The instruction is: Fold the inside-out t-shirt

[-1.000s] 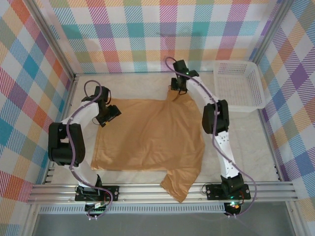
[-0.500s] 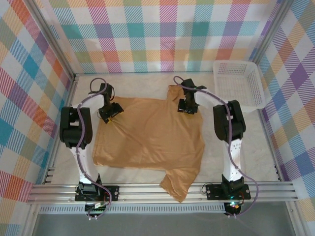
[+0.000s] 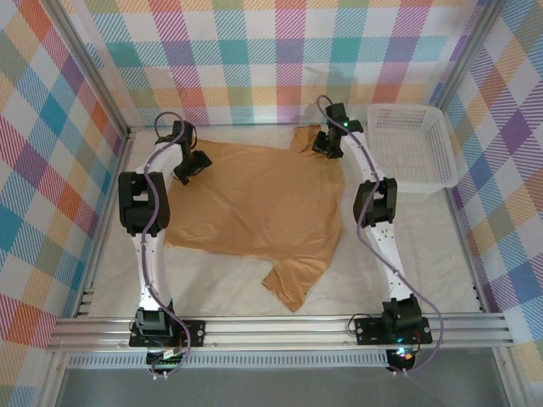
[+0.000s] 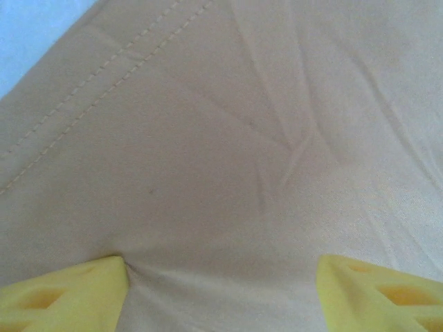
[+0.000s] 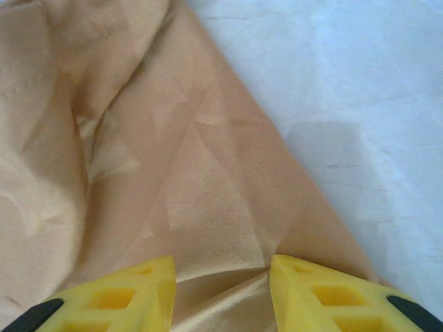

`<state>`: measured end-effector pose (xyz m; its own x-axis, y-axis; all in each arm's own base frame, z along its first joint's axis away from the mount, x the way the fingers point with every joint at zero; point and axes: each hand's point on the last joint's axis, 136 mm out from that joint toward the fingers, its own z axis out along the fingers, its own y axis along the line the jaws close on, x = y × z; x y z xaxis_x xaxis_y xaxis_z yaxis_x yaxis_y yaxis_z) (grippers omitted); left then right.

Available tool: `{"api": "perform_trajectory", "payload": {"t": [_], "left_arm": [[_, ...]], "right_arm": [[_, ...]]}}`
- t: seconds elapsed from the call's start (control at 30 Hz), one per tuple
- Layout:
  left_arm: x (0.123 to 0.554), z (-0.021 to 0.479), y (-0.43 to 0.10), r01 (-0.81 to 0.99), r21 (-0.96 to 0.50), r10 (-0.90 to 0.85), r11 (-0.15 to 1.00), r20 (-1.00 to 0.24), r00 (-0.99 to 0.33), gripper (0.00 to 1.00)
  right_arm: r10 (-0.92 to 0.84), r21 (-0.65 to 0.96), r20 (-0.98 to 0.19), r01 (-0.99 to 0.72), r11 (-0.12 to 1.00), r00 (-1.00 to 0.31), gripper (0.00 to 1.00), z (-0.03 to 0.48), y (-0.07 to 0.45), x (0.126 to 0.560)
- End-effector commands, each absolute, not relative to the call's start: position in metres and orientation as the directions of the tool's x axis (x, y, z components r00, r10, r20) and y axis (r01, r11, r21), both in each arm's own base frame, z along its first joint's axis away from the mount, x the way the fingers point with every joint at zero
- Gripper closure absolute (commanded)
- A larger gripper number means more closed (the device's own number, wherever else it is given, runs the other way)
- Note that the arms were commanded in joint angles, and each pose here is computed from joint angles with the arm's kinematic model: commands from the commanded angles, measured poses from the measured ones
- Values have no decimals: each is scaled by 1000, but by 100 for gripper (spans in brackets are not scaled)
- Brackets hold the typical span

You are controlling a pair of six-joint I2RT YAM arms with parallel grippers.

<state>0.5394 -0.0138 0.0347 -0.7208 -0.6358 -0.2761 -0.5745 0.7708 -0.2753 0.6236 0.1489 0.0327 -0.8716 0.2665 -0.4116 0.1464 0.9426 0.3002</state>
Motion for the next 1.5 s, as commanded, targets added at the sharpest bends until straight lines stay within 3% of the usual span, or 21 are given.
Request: {"api": "perform_trajectory", "payload": {"t": [0.0, 0.17, 0.33, 0.57, 0.87, 0.97, 1.13, 1.33, 1.47], "left_arm": [[518, 37, -4, -610, -235, -653, 757, -224, -724, 27], [475, 105, 17, -624, -193, -649, 757, -334, -684, 26], [389, 128, 47, -694, -106, -680, 713, -350, -645, 28], [307, 83, 58, -771, -133, -777, 623, -216, -591, 35], [297, 36, 54, -793, -131, -803, 595, -150, -577, 37], [303, 26, 57, -796, -126, -803, 593, -159, -574, 48], [301, 19, 61, -792, -97, -795, 602, -162, -585, 79], [294, 27, 64, -792, -84, -790, 605, -188, -583, 96], [290, 33, 66, -791, -74, -786, 607, -201, -584, 100]], "right_arm": [[264, 343, -371, 133, 930, -890, 59, 53, 149, 607], [198, 392, -415, 22, 920, -888, 48, 128, 181, 574], [123, 371, -448, -59, 927, -886, 47, 162, 214, 500], [79, 388, -406, -94, 917, -910, 48, 144, 235, 354], [-129, 309, -278, -216, 926, -952, 42, 89, 237, 180], [-204, 291, -246, -273, 917, -948, 41, 67, 239, 139], [-339, 240, -214, -386, 891, -916, 41, 44, 255, 97], [-406, 163, -211, -442, 882, -889, 42, 33, 266, 88], [-452, 100, -186, -475, 875, -872, 42, 22, 266, 81]]}}
